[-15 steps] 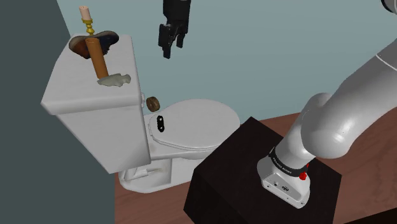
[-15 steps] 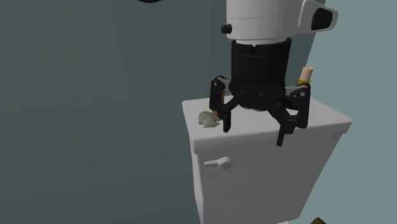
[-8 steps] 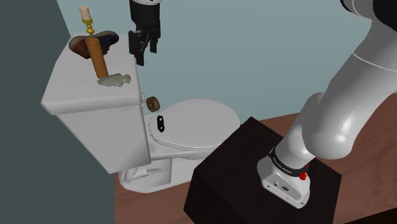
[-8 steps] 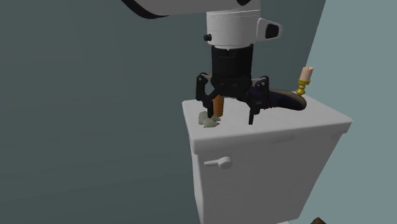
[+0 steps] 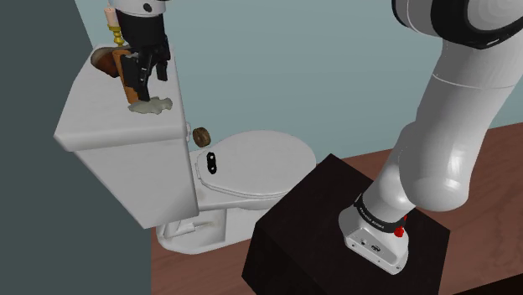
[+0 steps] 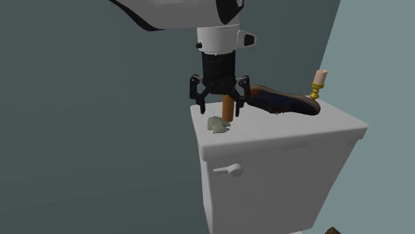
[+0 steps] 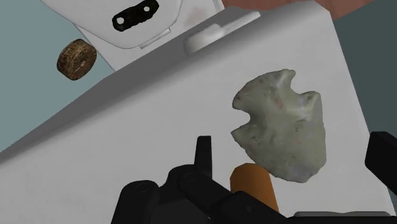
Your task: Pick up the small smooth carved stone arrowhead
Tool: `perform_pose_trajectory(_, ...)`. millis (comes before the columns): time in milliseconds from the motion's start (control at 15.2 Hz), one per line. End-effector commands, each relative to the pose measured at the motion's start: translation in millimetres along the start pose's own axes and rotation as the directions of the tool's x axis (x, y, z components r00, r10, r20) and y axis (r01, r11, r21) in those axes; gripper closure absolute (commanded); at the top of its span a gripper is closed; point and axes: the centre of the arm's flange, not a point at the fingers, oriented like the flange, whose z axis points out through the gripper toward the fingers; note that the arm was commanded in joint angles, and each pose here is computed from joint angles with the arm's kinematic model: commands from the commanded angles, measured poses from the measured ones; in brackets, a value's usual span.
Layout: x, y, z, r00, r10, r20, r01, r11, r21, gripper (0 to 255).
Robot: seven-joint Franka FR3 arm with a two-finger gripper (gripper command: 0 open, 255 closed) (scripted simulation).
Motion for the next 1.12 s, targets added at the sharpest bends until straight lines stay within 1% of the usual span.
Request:
perform_pose_trajectory(0, 2.9, -3.9, 8.2, 1.0, -0.009, -0.001, 0.009, 1.0, 0.002, 0)
perform_pose_trajectory(330, 1.3, -5.0, 34.5, 1.0, -0.009, -0.001, 0.009, 1.0, 0.001, 0)
perform_pose_trajectory(462, 1.1, -5.1, 37.6, 1.0, -0.009, -0.001, 0.009, 1.0, 0.001, 0)
perform_pose_trajectory(528, 1.0, -5.1, 37.7, 1.0, -0.009, -0.001, 0.009, 1.0, 0.001, 255)
perform_pose_trajectory(1056, 1.2, -5.5, 37.6, 1.0, -0.009, -0.001, 0.009, 1.0, 0.001, 255)
